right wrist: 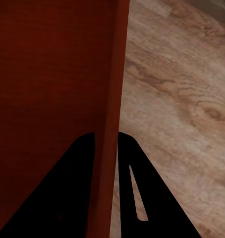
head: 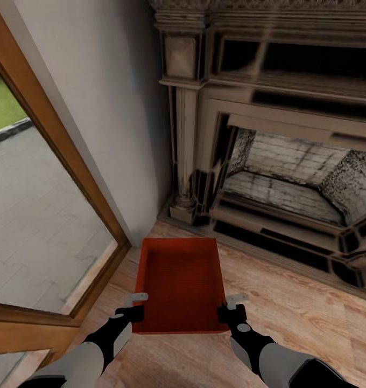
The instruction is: Move the two storage containers from the living room to the garage. In the garage, place one container on the floor and stack the other container on top of it (either order is fine).
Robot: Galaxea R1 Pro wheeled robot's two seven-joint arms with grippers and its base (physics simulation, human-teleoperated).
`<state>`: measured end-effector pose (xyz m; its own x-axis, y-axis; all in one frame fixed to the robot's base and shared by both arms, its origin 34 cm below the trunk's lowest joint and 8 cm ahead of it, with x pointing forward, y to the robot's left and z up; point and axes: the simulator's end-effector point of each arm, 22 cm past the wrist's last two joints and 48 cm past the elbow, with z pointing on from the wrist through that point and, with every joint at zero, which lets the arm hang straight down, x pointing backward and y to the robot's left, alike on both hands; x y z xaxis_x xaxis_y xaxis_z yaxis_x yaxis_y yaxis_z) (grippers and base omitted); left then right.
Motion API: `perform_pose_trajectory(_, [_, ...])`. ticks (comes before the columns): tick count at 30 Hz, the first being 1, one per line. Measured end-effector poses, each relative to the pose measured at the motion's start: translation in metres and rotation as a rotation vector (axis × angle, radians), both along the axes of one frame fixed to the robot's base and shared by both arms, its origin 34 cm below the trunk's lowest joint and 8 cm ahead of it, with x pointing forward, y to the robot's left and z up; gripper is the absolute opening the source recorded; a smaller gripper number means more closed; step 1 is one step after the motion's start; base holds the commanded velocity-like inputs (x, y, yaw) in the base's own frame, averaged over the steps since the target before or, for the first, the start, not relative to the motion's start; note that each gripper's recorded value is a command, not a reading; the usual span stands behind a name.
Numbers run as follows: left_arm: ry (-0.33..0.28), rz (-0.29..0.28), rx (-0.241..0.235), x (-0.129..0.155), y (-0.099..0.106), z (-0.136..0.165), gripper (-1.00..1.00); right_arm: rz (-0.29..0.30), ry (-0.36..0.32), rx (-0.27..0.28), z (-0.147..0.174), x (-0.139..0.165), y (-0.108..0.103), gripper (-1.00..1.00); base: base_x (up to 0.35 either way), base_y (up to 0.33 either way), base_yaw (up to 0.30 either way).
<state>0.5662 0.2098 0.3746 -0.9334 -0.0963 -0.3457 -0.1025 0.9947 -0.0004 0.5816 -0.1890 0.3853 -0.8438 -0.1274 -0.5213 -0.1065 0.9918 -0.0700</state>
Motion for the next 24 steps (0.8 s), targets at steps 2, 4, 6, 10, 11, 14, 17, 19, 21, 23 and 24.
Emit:
perform_pose_trajectory(2, [0.0,0.0,0.0,0.0,0.0,0.004,-1.0,0.0,0.0,0.0,0.004,0.0,0.0,-1.0,0.0,0.0,0.0])
perform_pose_trajectory(4, [0.0,0.0,0.0,0.001,0.0,0.007,-1.0,0.0,0.0,0.0,0.007,0.001,0.0,-1.0,0.0,0.0,0.0])
perform_pose_trajectory(6, [0.0,0.0,0.0,0.001,0.0,0.011,-1.0,0.0,0.0,0.0,0.011,0.001,0.0,-1.0,0.0,0.0,0.0])
perform_pose_trajectory(10, [0.001,-0.001,0.0,0.002,0.0,0.018,-1.0,-0.001,0.001,0.0,0.018,0.001,0.0,-1.0,0.0,0.0,0.0])
perform_pose_trajectory(11, [0.001,-0.001,0.0,0.002,0.0,0.02,-1.0,-0.001,0.001,0.0,0.02,0.001,0.0,-1.0,0.0,0.0,0.0])
perform_pose_trajectory(14, [0.002,0.0,0.0,0.002,0.0,0.025,-1.0,0.0,0.002,0.0,0.025,0.002,0.0,-1.0,0.0,0.0,0.0])
perform_pose_trajectory(17, [0.002,0.0,0.0,0.002,0.0,0.031,-1.0,-0.001,0.002,0.0,0.031,0.002,0.0,-1.0,0.0,0.0,0.0])
perform_pose_trajectory(19, [0.002,0.0,0.0,0.002,0.0,0.034,-1.0,0.0,0.002,0.0,0.034,0.002,0.0,-1.0,0.0,0.0,0.0])
perform_pose_trajectory(21, [0.002,0.0,0.0,0.003,0.0,0.038,-1.0,0.0,0.002,0.0,0.038,0.003,0.0,-1.0,0.0,0.0,0.0])
perform_pose_trajectory(23, [0.003,0.0,0.001,0.003,0.0,0.041,-1.0,0.0,0.003,0.0,0.041,0.002,0.0,-1.0,0.0,0.0,0.0])
perform_pose_trajectory(24, [0.003,0.0,0.001,0.003,0.0,0.043,-1.0,-0.001,0.003,0.0,0.043,0.002,0.0,-1.0,0.0,0.0,0.0])
